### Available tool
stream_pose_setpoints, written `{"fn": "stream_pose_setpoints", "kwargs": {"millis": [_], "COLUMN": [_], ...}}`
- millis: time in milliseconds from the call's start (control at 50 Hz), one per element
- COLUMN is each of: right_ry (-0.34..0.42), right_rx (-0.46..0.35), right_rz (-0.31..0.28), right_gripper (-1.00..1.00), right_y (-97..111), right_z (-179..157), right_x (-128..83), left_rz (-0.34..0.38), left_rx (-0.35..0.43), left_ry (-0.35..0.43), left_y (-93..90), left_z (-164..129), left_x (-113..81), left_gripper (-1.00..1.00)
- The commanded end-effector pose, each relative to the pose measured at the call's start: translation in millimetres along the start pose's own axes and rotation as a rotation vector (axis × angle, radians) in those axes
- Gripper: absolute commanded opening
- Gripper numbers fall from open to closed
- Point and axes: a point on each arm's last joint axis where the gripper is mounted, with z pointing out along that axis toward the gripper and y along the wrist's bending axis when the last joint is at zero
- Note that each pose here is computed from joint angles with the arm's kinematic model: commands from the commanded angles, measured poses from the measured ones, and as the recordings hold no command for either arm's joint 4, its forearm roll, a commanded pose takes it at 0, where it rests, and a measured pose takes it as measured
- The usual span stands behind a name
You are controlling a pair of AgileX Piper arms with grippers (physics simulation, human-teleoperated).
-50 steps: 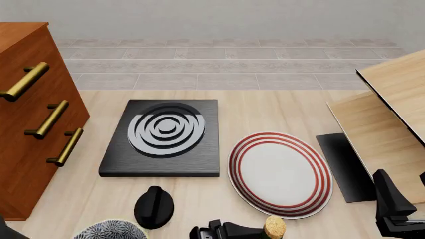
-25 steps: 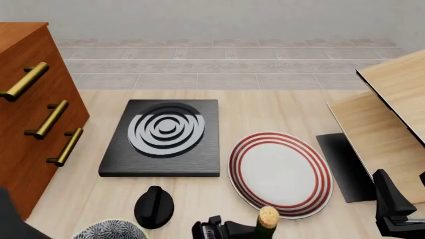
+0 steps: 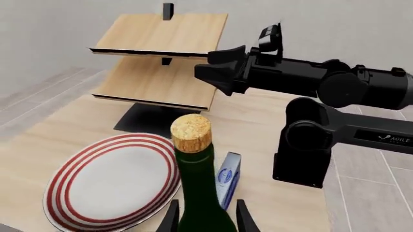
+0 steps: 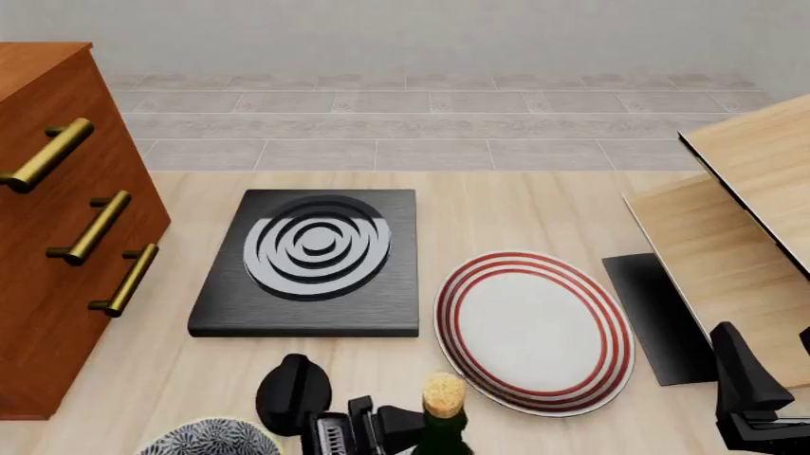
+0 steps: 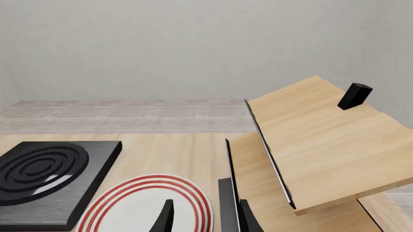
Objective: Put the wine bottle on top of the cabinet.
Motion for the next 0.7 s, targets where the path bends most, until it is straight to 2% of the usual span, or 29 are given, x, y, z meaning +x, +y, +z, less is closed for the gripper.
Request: {"fn": "stream_pose_setpoints", "kwargs": {"millis": [20,180,560,700], "right_ry": [0.0,0.0,0.0,0.0], "right_rx": [0.0,0.0,0.0,0.0], "right_rz": [0.0,0.0,0.0,0.0], "right_gripper": [1.0,1.0,1.0,1.0], "right_y": [0,0,0,0], "right_z": [0,0,0,0], "right_x": [0,0,0,0], "left_rz": [0.026,0.029,0.064,0.083], "left_rx": [-0.021,-0.035,-0.083,-0.1], "left_ry": [-0.049,-0.069,-0.106,-0.113], "left_y": [4.6,7.6,16.5,19.0], "left_z": [-19,-28,-58,-66], "left_x": [-13.0,-20.9,-56.6,-60.3], "left_gripper": [-1.0,-1.0,-1.0,-1.0]}}
